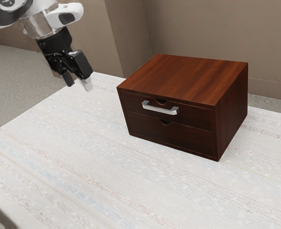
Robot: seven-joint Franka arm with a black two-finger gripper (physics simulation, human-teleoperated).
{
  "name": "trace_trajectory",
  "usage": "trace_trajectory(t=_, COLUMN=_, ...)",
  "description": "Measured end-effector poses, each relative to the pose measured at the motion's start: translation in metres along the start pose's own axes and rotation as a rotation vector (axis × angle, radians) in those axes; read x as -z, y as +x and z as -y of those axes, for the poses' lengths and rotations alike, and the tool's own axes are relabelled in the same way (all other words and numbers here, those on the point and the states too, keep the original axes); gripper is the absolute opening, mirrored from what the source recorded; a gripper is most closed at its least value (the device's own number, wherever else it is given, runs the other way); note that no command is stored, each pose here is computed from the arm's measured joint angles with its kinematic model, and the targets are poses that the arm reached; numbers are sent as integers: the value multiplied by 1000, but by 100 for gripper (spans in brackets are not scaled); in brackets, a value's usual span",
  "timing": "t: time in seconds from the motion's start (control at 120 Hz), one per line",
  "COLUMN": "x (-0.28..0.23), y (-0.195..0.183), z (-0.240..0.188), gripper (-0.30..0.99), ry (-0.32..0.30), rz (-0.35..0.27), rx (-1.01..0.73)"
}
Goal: Pull the drawer handle with one arm to open the drawer
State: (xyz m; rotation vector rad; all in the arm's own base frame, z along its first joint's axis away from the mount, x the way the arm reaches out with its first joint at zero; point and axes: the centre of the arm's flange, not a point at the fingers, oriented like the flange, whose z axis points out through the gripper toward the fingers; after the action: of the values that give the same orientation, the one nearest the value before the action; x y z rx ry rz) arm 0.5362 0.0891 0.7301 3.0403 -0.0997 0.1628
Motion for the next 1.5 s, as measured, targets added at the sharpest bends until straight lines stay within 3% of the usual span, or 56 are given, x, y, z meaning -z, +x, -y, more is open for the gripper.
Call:
trace_trajectory(t=0.125, x=-29, y=13, z=1, gripper=67, ry=17, rz=57, rx=10)
trace_trajectory(t=0.3, x=-9, y=4, z=-51, gripper=67, ry=25, rz=37, rx=-14)
trace_trajectory(t=0.55, x=-7, y=-7, z=-83, gripper=66, ry=37, rz=89, rx=533)
trace_trajectory(t=0.8, x=-31, y=7, z=-49, gripper=66, ry=88, rz=-9, rx=1039)
trace_trajectory(t=1.017, x=-38, y=7, z=-1, gripper=65, ry=79, rz=-112, rx=1399)
trace_trajectory(t=1.3, x=-37, y=1, z=58, gripper=64, ry=52, rz=-208, rx=1744)
trace_trajectory(t=1.5, x=-43, y=-4, z=92, gripper=64, ry=37, rz=-239, rx=1915)
